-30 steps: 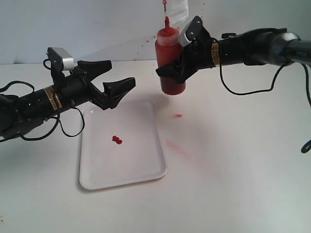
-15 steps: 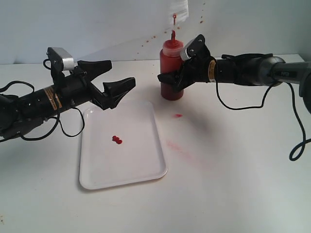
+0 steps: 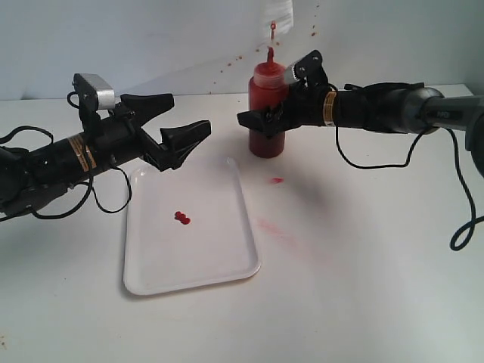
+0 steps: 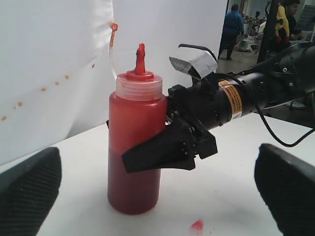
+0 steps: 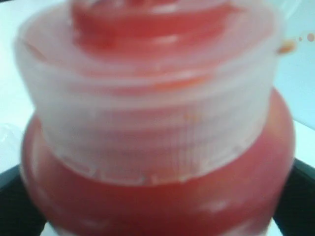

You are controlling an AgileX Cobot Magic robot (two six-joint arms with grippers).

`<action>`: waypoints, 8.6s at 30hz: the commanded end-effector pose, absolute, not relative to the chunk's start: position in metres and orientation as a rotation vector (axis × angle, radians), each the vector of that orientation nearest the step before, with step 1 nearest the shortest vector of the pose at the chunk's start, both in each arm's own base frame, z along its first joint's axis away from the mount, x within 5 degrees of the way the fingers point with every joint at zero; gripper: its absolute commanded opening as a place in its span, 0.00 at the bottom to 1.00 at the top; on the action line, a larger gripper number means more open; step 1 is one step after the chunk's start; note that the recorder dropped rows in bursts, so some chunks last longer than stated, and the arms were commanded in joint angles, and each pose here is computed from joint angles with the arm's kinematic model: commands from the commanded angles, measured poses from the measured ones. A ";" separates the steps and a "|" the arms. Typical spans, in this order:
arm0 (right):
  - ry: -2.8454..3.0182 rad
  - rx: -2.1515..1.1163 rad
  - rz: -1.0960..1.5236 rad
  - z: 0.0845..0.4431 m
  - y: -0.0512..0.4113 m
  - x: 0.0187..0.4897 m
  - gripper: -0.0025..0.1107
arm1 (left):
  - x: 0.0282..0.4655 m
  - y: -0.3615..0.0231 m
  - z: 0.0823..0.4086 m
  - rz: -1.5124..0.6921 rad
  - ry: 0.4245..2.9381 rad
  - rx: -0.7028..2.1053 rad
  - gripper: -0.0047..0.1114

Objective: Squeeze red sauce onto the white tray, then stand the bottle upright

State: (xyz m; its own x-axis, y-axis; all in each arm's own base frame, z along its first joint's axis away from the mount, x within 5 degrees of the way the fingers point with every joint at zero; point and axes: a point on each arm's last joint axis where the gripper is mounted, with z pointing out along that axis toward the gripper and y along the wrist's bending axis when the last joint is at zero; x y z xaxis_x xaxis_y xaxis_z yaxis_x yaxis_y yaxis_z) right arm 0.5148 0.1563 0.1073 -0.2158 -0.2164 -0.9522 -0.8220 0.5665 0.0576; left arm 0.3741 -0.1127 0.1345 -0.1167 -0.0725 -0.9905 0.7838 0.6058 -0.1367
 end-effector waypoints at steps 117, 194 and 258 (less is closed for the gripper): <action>1.631 -0.567 0.533 0.377 0.082 0.203 0.02 | 0.047 -0.010 0.261 -0.422 1.481 0.066 0.04; 1.630 -0.555 0.534 0.378 0.081 0.204 0.02 | 0.053 0.003 0.181 0.037 1.844 -0.029 0.04; 1.275 -0.102 0.099 0.336 0.011 0.057 0.02 | 0.053 0.003 0.181 0.042 1.842 -0.025 0.04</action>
State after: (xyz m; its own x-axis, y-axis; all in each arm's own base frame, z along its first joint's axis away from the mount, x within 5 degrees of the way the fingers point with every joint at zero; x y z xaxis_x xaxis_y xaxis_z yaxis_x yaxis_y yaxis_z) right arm 0.0540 0.0140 0.3450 0.2730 0.0929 -0.9575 -0.1845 0.9819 0.0427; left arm 0.0530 0.0029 0.1817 -0.2741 -0.0011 -0.9617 -0.0443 0.9990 0.0115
